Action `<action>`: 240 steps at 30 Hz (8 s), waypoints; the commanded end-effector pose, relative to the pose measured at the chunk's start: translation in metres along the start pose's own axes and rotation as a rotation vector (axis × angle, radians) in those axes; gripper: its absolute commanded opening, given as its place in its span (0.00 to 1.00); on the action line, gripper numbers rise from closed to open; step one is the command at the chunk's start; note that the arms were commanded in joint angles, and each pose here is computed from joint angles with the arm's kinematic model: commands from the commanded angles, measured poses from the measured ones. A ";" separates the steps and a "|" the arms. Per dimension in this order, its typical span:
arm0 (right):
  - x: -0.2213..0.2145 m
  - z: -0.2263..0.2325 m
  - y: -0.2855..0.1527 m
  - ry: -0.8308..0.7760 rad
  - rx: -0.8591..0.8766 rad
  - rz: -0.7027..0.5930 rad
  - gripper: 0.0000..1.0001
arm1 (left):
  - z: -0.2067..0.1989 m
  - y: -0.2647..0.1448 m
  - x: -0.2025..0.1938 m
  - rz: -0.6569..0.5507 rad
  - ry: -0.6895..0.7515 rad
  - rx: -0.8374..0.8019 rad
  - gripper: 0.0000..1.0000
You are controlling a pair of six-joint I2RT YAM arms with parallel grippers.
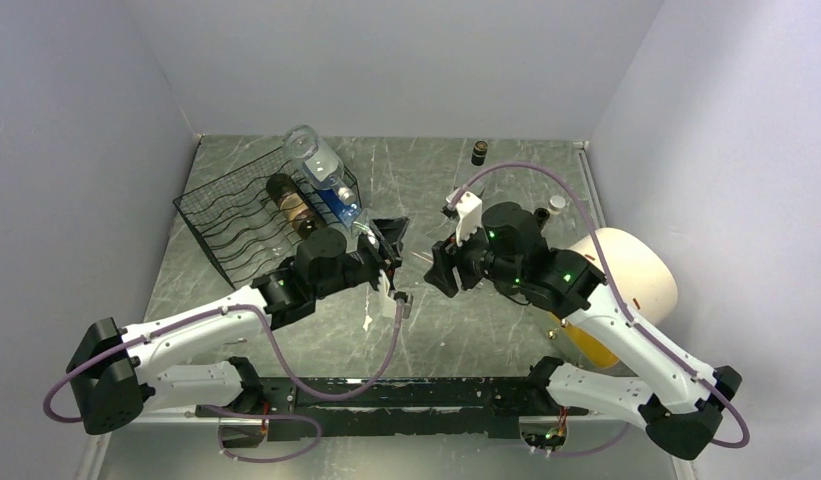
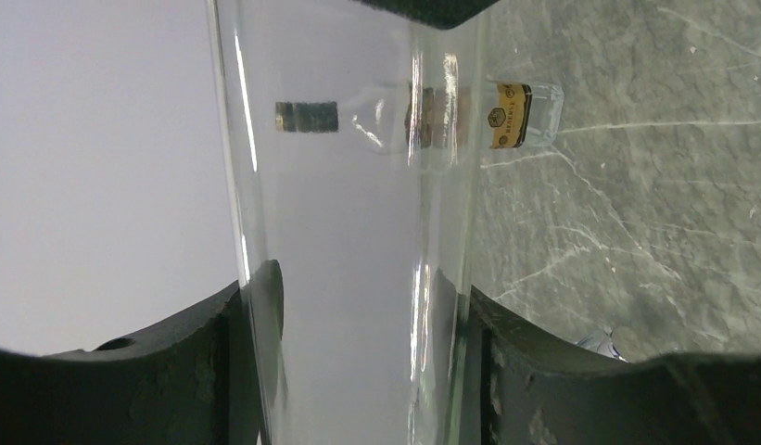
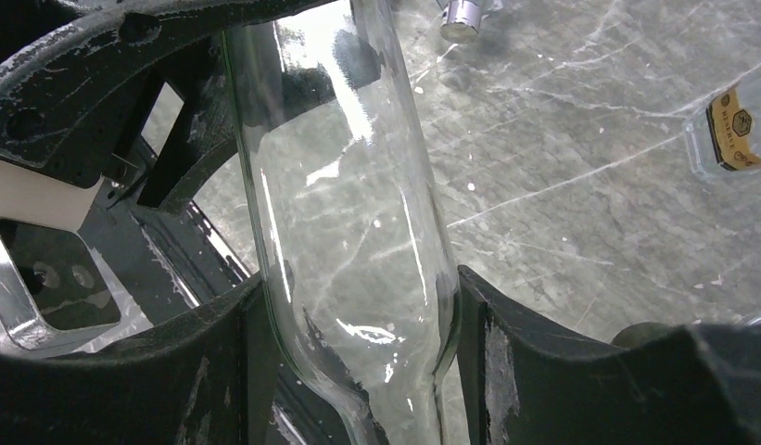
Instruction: Put the wine bottle on the wine rack
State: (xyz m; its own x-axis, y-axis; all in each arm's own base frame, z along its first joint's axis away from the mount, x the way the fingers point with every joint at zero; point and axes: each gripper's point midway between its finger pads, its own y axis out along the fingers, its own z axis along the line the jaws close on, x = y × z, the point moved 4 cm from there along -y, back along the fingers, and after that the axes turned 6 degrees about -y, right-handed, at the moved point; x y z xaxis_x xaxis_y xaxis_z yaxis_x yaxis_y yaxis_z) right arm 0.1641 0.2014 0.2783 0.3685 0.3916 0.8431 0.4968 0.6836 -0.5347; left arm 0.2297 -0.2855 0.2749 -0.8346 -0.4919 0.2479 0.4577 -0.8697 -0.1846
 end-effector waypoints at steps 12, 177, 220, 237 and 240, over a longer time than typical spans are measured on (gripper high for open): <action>0.029 -0.008 0.001 0.061 -0.072 -0.104 0.00 | 0.047 -0.006 0.007 -0.001 -0.167 0.185 0.89; 0.045 0.171 0.450 0.482 -0.069 -0.236 0.73 | 0.096 -0.233 0.005 0.218 -1.766 0.886 1.00; 0.069 0.016 0.187 0.308 -0.486 -0.300 0.77 | 0.081 -0.206 -0.003 0.148 -1.698 0.893 1.00; 0.064 -0.162 0.047 0.224 -0.935 -0.253 0.83 | 0.078 -0.166 -0.015 0.261 -1.656 0.881 1.00; 0.062 -0.185 0.050 0.259 -0.946 -0.217 0.83 | 0.075 -0.158 -0.015 0.266 -1.653 0.862 1.00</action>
State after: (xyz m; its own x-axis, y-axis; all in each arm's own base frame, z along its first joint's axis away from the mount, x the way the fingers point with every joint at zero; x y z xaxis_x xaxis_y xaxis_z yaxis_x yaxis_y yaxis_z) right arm 0.3381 0.1619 0.2978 0.2447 0.0619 0.9676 0.9684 -0.0648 -0.2407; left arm 0.1892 -0.1432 0.3598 0.1621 0.2851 0.9447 0.9480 -0.3108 -0.0689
